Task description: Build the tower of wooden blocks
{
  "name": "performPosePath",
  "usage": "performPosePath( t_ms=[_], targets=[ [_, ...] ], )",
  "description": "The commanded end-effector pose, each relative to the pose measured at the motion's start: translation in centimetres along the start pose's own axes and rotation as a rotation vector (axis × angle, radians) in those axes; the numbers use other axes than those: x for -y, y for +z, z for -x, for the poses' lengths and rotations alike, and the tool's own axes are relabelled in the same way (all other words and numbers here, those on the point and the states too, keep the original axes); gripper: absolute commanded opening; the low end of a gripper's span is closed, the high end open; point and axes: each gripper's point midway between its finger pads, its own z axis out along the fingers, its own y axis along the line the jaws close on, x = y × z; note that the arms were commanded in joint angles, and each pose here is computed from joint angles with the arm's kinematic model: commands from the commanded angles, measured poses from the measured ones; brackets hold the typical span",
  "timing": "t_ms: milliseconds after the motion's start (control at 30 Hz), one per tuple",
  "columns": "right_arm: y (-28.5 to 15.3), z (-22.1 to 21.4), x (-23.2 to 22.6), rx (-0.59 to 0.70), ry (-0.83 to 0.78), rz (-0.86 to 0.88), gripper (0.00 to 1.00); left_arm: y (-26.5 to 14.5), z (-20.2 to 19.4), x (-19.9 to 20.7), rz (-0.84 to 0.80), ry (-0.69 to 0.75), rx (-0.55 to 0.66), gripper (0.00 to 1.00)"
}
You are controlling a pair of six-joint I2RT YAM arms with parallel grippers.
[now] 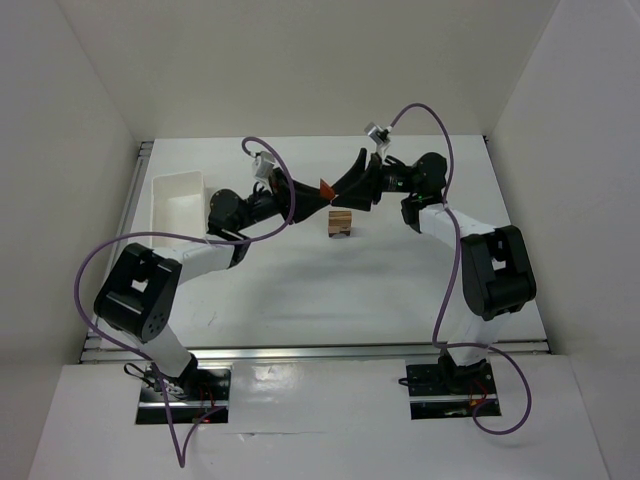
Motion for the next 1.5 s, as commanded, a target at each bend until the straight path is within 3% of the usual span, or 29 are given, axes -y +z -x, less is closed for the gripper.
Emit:
performPosePath(
  t_ms=[0, 100, 467, 633, 733, 800, 867, 900, 933, 1000, 1233, 1433, 1467],
  targets=[
    [0.6, 1.7, -1.0, 0.010, -0.109, 0.038, 0.69, 0.9, 2.6, 1.6, -0.086, 0.150, 0.065, 0.00],
    [0.7, 2.3, -1.2, 0.012, -0.121, 0.040, 0.63, 0.9, 2.4, 1.5, -0.081, 0.143, 0.060, 0.00],
    [1.4, 2.4, -1.1, 0.015, -0.135, 0.055, 0.61, 1.3, 2.0, 1.2, -0.076, 0.137, 0.040, 0.00],
    [1.4, 2.2, -0.8, 0.013, -0.126, 0.053, 0.41, 1.5, 2.1, 0.9, -0.062, 0.137, 0.038, 0.00],
    [1.5, 2.4, -0.7, 0.022, -0.126, 0.048, 0.35, 1.6, 2.3, 0.8, -0.060, 0.135, 0.036, 0.00],
    [1.5, 2.4, -0.5, 0.028, -0.125, 0.040, 0.23, 1.6, 1.8, 0.5, -0.047, 0.123, 0.019, 0.00],
    [1.5, 2.4, -0.5, 0.028, -0.125, 0.040, 0.17, 1.5, 1.8, 0.5, -0.040, 0.123, 0.011, 0.00],
    [1.5, 2.4, -0.5, 0.028, -0.125, 0.040, 0.05, 1.6, 1.6, 0.2, -0.028, 0.115, -0.006, 0.00],
    [1.5, 2.4, -0.5, 0.028, -0.125, 0.040, 0.00, 1.5, 1.6, 0.2, -0.023, 0.119, -0.013, 0.03],
    [1.5, 2.4, -0.4, 0.027, -0.128, 0.038, 0.00, 1.4, 2.0, 0.3, -0.009, 0.151, -0.016, 0.14],
    [1.3, 3.6, 0.0, 0.053, -0.154, -0.011, 0.00, 0.3, 1.4, -0.1, 0.071, 0.175, -0.065, 0.30],
    [1.3, 4.1, 0.3, 0.064, -0.190, -0.051, 0.00, -0.2, 1.4, -0.4, 0.107, 0.179, -0.067, 0.30],
    [1.2, 3.9, 0.5, 0.059, -0.179, -0.056, 0.00, -0.3, 1.2, -0.5, 0.112, 0.171, -0.075, 0.17]
  ],
)
